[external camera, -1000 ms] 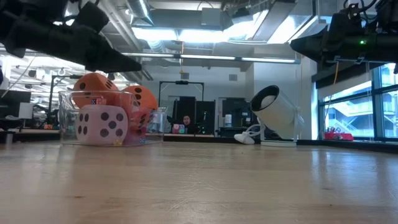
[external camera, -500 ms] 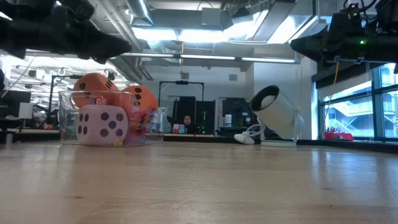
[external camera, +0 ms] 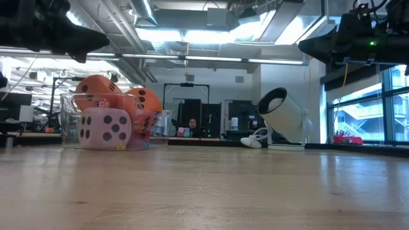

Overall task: Pick & Place Dice
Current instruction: Return to Home Position

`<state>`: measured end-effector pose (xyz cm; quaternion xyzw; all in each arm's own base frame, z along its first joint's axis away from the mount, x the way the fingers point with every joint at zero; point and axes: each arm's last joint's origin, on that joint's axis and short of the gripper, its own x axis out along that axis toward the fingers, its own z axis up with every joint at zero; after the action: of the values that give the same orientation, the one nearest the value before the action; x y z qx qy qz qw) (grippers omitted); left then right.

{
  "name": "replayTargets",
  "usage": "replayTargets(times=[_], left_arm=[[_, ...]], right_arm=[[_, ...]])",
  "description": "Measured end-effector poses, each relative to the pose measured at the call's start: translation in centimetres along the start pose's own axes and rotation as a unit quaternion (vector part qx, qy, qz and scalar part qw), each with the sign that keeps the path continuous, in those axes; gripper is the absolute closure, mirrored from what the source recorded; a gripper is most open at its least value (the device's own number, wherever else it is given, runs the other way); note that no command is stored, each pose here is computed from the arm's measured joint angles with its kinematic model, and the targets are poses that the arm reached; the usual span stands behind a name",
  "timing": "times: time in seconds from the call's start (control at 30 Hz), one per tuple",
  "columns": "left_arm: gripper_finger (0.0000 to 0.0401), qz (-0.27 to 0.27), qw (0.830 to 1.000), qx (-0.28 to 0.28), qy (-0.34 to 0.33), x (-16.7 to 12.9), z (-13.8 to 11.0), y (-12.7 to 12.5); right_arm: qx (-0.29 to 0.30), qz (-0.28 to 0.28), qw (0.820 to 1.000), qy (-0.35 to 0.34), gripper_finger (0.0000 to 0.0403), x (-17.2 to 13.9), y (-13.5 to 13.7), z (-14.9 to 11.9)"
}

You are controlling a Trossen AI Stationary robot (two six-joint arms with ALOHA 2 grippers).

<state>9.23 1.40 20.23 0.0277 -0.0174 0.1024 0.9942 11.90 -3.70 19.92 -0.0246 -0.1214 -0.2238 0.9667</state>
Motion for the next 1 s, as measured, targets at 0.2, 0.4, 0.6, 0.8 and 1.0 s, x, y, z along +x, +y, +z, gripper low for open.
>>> replayTargets(times=[0.2,0.4,0.6,0.8,1.0], left_arm=[[0.0315,0.000,1.000,-0.007,0.011,-0.64,-0.38,0.03],[0.0315,0.016,0.999,-0.041,0.011,-0.65,-0.34,0.12],[0.0315,0.017,0.993,-0.120,0.010,-0.63,-0.33,0.12],[0.0314,0.018,0.986,-0.162,0.011,-0.58,-0.37,0.12],[0.0315,0.018,0.987,-0.159,0.011,-0.58,-0.37,0.12]], right_arm=[[0.000,0.000,1.000,0.000,0.0273,0.00,0.00,0.00],[0.000,0.000,1.000,0.000,0.0273,0.00,0.00,0.00],[0.000,0.000,1.000,0.000,0.0273,0.00,0.00,-0.01],[0.000,0.000,1.000,0.000,0.0273,0.00,0.00,-0.01],[0.000,0.000,1.000,0.000,0.0273,0.00,0.01,0.00]])
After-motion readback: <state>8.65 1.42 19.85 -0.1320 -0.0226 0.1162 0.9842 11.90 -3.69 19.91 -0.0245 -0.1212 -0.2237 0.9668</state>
